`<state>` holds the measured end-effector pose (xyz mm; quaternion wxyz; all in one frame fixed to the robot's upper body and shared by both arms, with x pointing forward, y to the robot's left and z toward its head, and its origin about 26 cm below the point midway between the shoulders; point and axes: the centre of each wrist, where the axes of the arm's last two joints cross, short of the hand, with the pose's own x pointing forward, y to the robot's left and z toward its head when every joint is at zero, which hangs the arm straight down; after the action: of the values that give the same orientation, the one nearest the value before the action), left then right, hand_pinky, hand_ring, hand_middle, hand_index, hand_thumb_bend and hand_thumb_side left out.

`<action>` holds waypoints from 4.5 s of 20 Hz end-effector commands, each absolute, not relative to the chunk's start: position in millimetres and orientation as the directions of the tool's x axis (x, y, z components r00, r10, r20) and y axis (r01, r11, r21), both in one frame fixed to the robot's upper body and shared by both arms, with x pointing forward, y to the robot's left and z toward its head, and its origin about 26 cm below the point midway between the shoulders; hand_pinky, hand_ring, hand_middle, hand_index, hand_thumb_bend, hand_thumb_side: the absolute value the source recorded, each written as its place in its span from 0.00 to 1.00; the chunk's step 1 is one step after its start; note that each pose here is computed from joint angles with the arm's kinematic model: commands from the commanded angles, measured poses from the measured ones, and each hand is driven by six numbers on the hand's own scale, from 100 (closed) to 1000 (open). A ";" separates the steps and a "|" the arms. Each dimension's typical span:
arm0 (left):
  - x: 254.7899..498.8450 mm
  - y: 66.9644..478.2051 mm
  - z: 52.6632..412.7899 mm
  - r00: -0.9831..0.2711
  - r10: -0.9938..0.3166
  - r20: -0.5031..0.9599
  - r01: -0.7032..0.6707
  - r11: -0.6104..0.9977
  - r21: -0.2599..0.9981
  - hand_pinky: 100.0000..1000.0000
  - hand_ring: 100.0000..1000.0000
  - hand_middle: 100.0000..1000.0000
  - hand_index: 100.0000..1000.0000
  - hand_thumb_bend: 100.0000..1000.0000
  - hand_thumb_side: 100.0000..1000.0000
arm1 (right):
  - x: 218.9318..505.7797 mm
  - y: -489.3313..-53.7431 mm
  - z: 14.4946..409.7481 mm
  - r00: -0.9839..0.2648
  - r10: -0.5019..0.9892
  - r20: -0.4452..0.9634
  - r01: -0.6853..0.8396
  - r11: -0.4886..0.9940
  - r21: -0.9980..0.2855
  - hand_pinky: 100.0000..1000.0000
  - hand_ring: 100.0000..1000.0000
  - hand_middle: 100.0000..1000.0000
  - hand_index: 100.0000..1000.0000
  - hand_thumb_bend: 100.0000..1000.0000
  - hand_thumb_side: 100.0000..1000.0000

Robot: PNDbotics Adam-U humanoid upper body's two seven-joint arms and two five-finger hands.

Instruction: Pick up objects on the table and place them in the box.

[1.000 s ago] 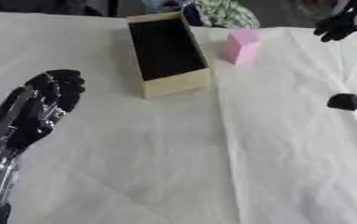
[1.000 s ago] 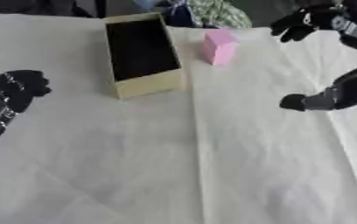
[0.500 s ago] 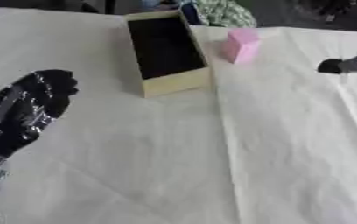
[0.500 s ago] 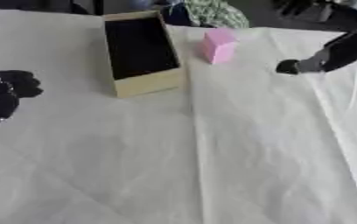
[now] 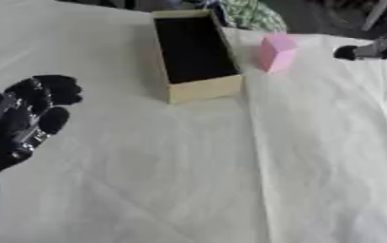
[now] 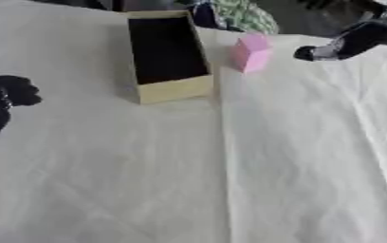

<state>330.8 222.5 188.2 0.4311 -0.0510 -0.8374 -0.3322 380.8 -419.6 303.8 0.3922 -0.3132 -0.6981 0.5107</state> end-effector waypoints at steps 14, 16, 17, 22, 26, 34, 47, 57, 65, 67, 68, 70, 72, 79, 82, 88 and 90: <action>324.1 212.9 204.7 -0.682 -0.164 0.713 0.417 0.714 0.562 0.79 0.69 0.65 0.77 0.53 0.63 | 382.9 -482.1 306.2 -0.294 0.913 0.282 0.134 0.331 -0.934 0.73 0.74 0.74 0.86 0.56 0.22; 323.7 212.3 204.8 -0.683 -0.161 0.713 0.422 0.710 0.564 0.79 0.69 0.64 0.77 0.53 0.63 | 383.5 -485.0 305.1 -0.282 0.915 0.287 0.138 0.335 -0.932 0.73 0.74 0.74 0.86 0.56 0.22; 323.5 212.1 204.9 -0.683 -0.160 0.712 0.423 0.708 0.565 0.79 0.69 0.64 0.77 0.53 0.63 | 383.7 -486.6 304.4 -0.274 0.917 0.288 0.140 0.335 -0.932 0.73 0.74 0.74 0.86 0.56 0.22; 322.9 211.6 205.3 -0.686 -0.158 0.710 0.427 0.702 0.569 0.79 0.69 0.64 0.77 0.53 0.63 | 385.0 -492.3 300.4 -0.246 0.923 0.296 0.148 0.338 -0.930 0.73 0.75 0.74 0.86 0.56 0.21; 322.8 211.6 205.4 -0.686 -0.158 0.710 0.428 0.702 0.570 0.79 0.69 0.64 0.77 0.53 0.63 | 385.3 -493.3 299.5 -0.244 0.924 0.295 0.150 0.337 -0.930 0.73 0.75 0.74 0.86 0.56 0.21; 320.9 210.9 204.6 -0.690 -0.152 0.708 0.433 0.697 0.572 0.79 0.69 0.64 0.77 0.53 0.64 | 383.4 -497.5 302.2 -0.237 0.920 0.312 0.198 0.360 -0.912 0.73 0.75 0.75 0.87 0.56 0.22; 319.2 209.7 206.6 -0.697 -0.141 0.703 0.435 0.696 0.571 0.79 0.69 0.64 0.77 0.53 0.64 | 384.4 -498.3 301.3 -0.233 0.914 0.331 0.218 0.381 -0.899 0.72 0.75 0.75 0.88 0.57 0.25; 319.1 209.1 206.8 -0.699 -0.140 0.701 0.438 0.691 0.575 0.79 0.69 0.64 0.77 0.52 0.65 | 387.7 -494.4 300.5 -0.251 0.904 0.345 0.230 0.402 -0.886 0.73 0.76 0.77 0.88 0.58 0.28; 318.9 208.4 207.3 -0.701 -0.137 0.700 0.441 0.687 0.577 0.79 0.69 0.64 0.78 0.53 0.65 | 395.2 -486.5 299.8 -0.267 0.895 0.358 0.208 0.416 -0.885 0.73 0.76 0.77 0.88 0.58 0.28; 318.9 208.2 207.6 -0.702 -0.137 0.698 0.442 0.685 0.579 0.79 0.69 0.64 0.78 0.53 0.65 | 396.9 -486.2 298.0 -0.262 0.894 0.364 0.204 0.420 -0.884 0.73 0.76 0.77 0.88 0.58 0.28; 318.8 208.1 207.8 -0.703 -0.137 0.698 0.442 0.685 0.580 0.80 0.70 0.64 0.78 0.52 0.65 | 397.5 -486.3 297.0 -0.259 0.893 0.367 0.204 0.422 -0.883 0.73 0.76 0.77 0.88 0.58 0.28; 318.8 208.0 208.1 -0.704 -0.136 0.697 0.442 0.684 0.580 0.80 0.70 0.64 0.78 0.52 0.65 | 398.6 -486.5 295.4 -0.256 0.892 0.372 0.207 0.427 -0.880 0.73 0.76 0.77 0.88 0.58 0.28; 318.8 207.8 208.3 -0.705 -0.136 0.696 0.442 0.683 0.581 0.80 0.70 0.64 0.78 0.52 0.65 | 399.9 -485.9 294.4 -0.257 0.890 0.376 0.213 0.432 -0.877 0.73 0.75 0.77 0.88 0.58 0.28; 318.6 207.0 208.9 -0.707 -0.132 0.695 0.445 0.681 0.582 0.80 0.70 0.64 0.78 0.52 0.65 | 405.2 -480.0 292.6 -0.272 0.884 0.380 0.207 0.439 -0.874 0.72 0.75 0.76 0.88 0.58 0.29; 318.6 206.8 208.8 -0.707 -0.131 0.695 0.447 0.680 0.582 0.80 0.70 0.64 0.78 0.52 0.65 | 407.2 -477.6 292.1 -0.276 0.883 0.380 0.201 0.440 -0.875 0.72 0.75 0.76 0.88 0.58 0.29; 318.6 206.6 208.8 -0.707 -0.129 0.696 0.449 0.679 0.582 0.80 0.70 0.64 0.78 0.52 0.65 | 409.3 -476.0 290.5 -0.275 0.881 0.385 0.196 0.444 -0.875 0.72 0.75 0.76 0.88 0.58 0.29; 318.6 206.6 208.8 -0.707 -0.129 0.696 0.449 0.678 0.582 0.80 0.70 0.64 0.78 0.52 0.65 | 409.7 -475.7 290.2 -0.275 0.881 0.386 0.194 0.444 -0.875 0.72 0.75 0.76 0.88 0.58 0.29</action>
<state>320.9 207.4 200.8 0.3853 -0.0955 -0.8334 -0.3845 413.9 -470.3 274.7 0.4785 -0.3642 -0.7094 0.3677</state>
